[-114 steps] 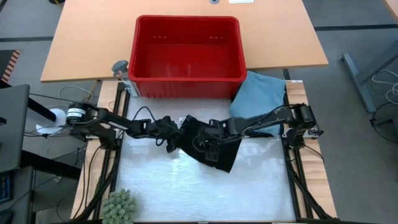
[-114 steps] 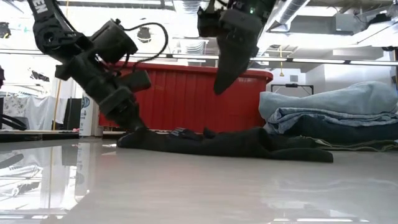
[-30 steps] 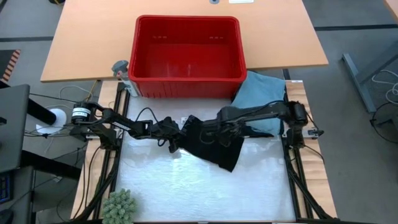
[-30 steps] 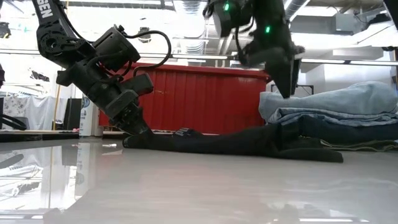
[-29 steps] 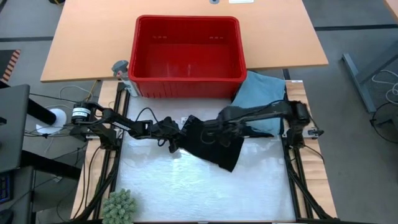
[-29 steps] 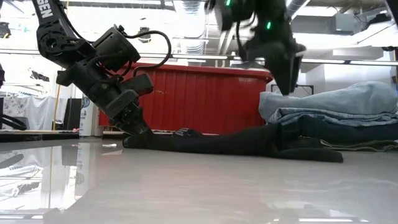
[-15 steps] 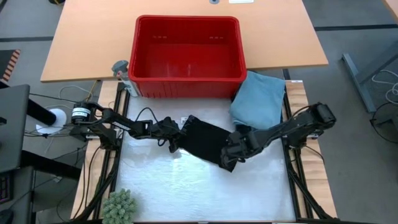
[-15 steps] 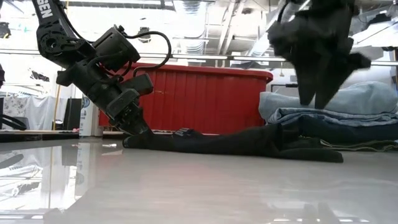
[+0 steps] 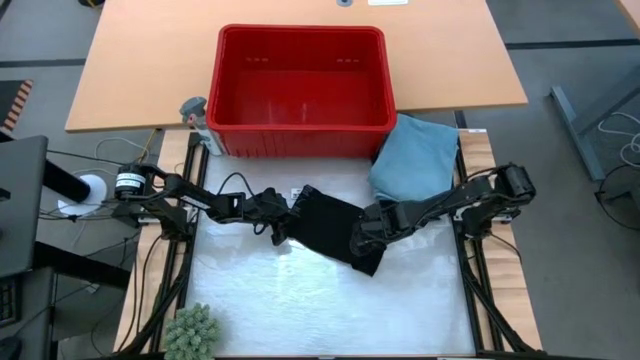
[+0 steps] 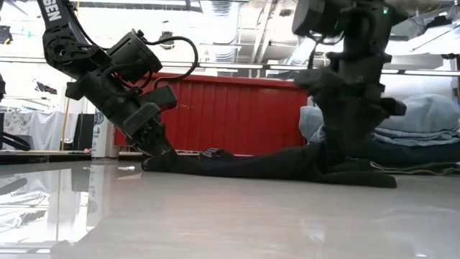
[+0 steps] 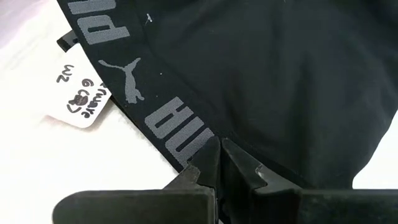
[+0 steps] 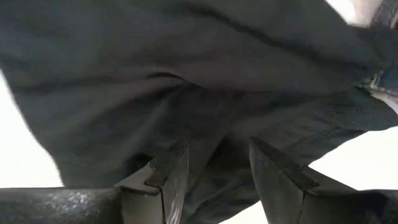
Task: Fold Laundry from Bin
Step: Fold the black boxer short
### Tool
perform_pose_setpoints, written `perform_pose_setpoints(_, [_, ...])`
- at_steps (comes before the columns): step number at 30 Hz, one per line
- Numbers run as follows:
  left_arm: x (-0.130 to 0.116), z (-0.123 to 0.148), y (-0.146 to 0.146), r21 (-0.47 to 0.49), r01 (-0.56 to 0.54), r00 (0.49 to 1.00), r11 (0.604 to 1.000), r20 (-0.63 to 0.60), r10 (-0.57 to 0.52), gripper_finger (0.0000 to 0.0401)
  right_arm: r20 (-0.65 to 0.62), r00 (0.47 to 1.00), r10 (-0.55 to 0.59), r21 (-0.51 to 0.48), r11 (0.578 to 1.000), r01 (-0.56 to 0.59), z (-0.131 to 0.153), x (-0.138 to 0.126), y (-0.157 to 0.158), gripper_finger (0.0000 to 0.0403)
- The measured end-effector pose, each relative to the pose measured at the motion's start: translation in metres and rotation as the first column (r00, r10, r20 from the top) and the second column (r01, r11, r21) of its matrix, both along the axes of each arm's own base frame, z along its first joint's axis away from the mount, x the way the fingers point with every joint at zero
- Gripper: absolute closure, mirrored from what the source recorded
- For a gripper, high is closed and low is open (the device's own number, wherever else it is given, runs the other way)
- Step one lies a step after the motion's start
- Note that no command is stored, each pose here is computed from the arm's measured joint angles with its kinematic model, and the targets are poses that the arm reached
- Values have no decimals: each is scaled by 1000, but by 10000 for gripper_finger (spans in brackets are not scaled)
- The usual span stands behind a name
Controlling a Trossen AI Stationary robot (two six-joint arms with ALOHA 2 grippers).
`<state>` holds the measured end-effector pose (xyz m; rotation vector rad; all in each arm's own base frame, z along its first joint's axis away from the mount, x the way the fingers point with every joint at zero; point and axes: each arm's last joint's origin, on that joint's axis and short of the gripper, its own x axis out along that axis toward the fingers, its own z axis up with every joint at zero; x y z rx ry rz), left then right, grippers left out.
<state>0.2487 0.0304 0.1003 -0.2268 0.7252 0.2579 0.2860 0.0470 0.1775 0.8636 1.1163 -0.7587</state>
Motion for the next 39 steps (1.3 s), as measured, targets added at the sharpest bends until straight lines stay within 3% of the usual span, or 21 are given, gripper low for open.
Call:
perform_pose_setpoints(14, [0,0,0,8,15,1000,1000,-3,-15,401,-41,999,29,44,999,-28,-31,15,3,214])
perform_pose_setpoints(17, [0,0,0,8,15,1000,1000,-3,-15,401,-40,999,30,52,998,-28,-30,14,4,254])
perform_pose_setpoints(22, [0,0,0,8,15,1000,1000,-3,-15,401,-52,997,51,39,998,-49,-19,10,6,374])
perform_pose_setpoints(23, [0,0,0,8,15,1000,1000,-3,-15,401,-47,997,58,26,998,-56,-15,9,5,383])
perform_pose_setpoints(29, [0,0,0,8,15,1000,1000,-3,-15,401,-110,993,38,-18,999,-40,5,-6,1,364])
perform_pose_setpoints(35, [0,0,0,7,16,1000,1000,-3,-16,401,-76,994,81,-16,996,-83,20,-17,12,385])
perform_pose_setpoints(39, [0,0,0,5,14,1000,1000,-2,-14,401,-42,995,91,9,996,-90,28,-22,24,347])
